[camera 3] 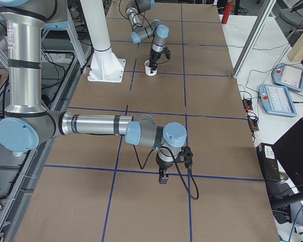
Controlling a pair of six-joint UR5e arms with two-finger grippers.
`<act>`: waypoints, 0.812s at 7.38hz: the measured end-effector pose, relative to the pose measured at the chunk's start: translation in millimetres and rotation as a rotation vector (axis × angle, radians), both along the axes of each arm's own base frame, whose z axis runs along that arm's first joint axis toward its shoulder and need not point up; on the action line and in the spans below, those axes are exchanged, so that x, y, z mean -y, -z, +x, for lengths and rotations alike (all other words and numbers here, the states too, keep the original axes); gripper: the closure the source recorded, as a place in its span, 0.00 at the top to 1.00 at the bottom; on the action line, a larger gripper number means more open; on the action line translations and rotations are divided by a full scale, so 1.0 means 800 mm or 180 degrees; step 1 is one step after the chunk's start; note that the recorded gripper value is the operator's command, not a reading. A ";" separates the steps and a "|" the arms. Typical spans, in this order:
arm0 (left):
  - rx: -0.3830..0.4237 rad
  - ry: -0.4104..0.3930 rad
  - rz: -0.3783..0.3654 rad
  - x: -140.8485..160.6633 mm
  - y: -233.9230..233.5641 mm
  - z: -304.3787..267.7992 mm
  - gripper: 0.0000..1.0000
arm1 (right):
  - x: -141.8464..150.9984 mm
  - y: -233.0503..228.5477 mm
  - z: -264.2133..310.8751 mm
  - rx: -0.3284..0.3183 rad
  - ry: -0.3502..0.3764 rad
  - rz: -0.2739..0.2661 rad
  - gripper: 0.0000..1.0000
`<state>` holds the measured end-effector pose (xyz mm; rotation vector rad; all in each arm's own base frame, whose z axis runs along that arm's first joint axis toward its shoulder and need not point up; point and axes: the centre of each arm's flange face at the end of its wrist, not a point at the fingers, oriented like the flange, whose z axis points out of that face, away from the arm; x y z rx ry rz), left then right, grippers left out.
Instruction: Flip mug
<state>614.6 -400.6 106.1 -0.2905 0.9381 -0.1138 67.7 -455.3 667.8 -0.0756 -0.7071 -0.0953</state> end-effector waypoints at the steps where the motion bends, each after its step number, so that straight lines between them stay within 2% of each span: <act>1: -0.0100 0.0056 0.0062 0.001 0.003 -0.038 1.00 | 0.000 0.000 0.000 0.0000 0.0000 0.0000 1.00; 2: -0.0183 0.0118 0.0159 0.006 -0.007 -0.083 1.00 | 0.000 0.000 0.000 0.0000 0.0001 0.0000 1.00; 4: -0.0222 0.0189 0.0568 0.038 -0.065 -0.189 1.00 | 0.000 0.000 0.000 0.0000 0.0001 0.0000 1.00; 6: -0.0005 0.0146 0.1128 0.095 -0.164 -0.308 1.00 | 0.000 0.000 0.000 0.0000 0.0001 0.0000 1.00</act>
